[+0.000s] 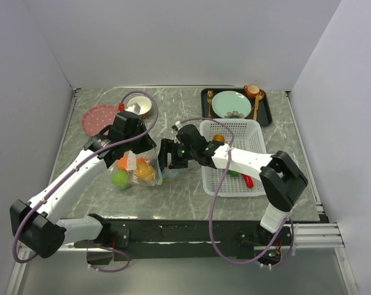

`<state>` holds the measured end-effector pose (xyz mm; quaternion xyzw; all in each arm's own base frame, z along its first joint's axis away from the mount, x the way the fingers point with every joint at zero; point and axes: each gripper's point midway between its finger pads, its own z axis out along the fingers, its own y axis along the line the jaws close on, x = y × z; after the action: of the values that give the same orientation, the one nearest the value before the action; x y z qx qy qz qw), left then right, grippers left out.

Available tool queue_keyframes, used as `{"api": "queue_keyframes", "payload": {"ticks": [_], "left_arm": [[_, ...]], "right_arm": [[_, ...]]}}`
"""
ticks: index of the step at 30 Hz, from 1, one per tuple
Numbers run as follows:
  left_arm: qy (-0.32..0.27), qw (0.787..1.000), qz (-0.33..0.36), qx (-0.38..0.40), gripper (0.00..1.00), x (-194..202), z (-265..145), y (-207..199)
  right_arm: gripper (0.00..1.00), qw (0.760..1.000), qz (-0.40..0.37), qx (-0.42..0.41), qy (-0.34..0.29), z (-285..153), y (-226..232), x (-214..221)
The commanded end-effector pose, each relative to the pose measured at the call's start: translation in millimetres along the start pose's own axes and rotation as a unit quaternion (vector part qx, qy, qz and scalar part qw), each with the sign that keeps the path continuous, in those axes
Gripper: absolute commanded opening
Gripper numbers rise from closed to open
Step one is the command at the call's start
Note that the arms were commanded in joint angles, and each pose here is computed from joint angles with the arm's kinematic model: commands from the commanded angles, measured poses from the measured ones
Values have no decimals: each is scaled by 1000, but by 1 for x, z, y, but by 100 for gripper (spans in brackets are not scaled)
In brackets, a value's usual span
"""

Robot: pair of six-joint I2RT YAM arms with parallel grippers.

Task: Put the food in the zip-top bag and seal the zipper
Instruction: Place the fake vegetable in the zipper food storage bag.

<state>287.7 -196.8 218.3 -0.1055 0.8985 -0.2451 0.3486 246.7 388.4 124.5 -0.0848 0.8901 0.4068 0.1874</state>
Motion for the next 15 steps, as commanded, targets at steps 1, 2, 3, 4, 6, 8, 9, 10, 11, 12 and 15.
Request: {"api": "queue_keyframes", "payload": {"ticks": [1,2,3,4,6,8,9,10,11,12,15], "left_arm": [[-50,999,-12,2,1,-23,-17,-5],[-61,998,-16,-4,1,-26,-21,-2],[-69,997,-21,-7,1,-29,-23,-1],[-79,997,-22,-13,1,-32,-25,2],[-94,995,-24,-4,1,-37,-32,-1],[-102,994,-25,4,1,-41,-38,-4],[-103,994,-24,2,1,-42,-38,-4],[-107,994,-23,-3,1,-44,-38,-2],[-103,994,-22,-11,1,-42,-36,1],[-101,994,-23,-19,1,-42,-35,4],[-88,996,-23,-22,1,-36,-28,6]], "right_arm": [[85,994,-28,29,-104,-44,17,-40],[85,992,-26,44,-113,-49,11,-42],[85,991,-27,50,-123,-55,11,-44],[85,987,-29,62,-148,-66,11,-52],[86,983,-28,79,-164,-77,6,-56],[87,975,-25,101,-196,-92,1,-64],[87,972,-21,111,-206,-97,-2,-66],[89,969,-18,115,-220,-105,-2,-69],[90,964,-14,133,-231,-109,-11,-70],[90,962,-8,138,-235,-112,-15,-71],[91,955,9,170,-244,-121,-33,-71]]}}
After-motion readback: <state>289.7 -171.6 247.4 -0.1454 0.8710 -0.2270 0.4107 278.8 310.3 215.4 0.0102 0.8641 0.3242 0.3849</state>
